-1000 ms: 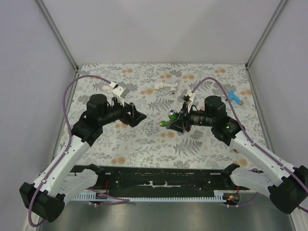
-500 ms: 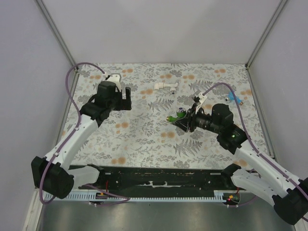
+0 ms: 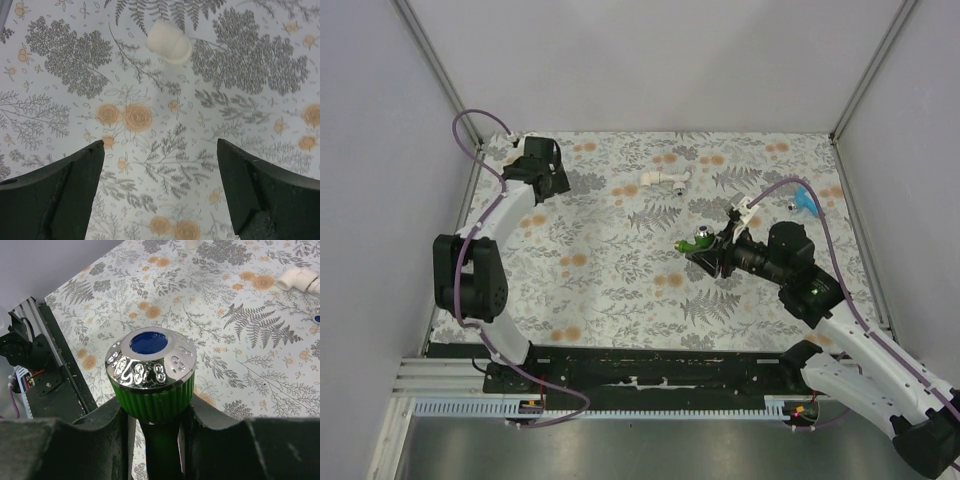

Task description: Install the water faucets

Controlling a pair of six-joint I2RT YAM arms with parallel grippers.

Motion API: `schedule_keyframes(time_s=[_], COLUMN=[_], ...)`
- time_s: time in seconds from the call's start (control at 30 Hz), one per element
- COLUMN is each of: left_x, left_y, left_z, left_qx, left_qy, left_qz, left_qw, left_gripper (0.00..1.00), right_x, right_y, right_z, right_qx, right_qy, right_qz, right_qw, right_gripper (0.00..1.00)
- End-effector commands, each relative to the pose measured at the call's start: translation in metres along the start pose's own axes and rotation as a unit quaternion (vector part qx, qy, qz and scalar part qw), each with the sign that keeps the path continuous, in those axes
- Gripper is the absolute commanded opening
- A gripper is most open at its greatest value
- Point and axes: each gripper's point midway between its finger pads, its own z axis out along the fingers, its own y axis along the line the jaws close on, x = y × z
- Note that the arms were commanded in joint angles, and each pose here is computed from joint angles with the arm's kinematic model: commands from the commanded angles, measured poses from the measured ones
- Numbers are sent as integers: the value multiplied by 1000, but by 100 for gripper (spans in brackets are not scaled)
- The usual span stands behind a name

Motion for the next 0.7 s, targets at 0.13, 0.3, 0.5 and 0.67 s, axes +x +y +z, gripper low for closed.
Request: schedule_keyframes(time_s=[0.13,0.3,0.5,0.67], left_x=[-55,-61,-57,-53], left_y=[-6,-2,-4,-10], left_z=[75,113,140,149], left_qx=[-39,-52,-3,61], left_qy=[-42,-23,8,35], left_qz=[-121,-125,-94,-57], left_qw=[991,991,996,996], left_gripper=[97,96,95,93], right_x=[8,13,17,17], right_y=[-6,-8,-7,-9], right_z=[-1,2,4,5], right_qx=[4,2,-4,-2], right_qy=[2,11,19,21], right_qz=[-38,-43,-43,-46], right_qw=[999,999,999,999], right_gripper=[0,0,0,0])
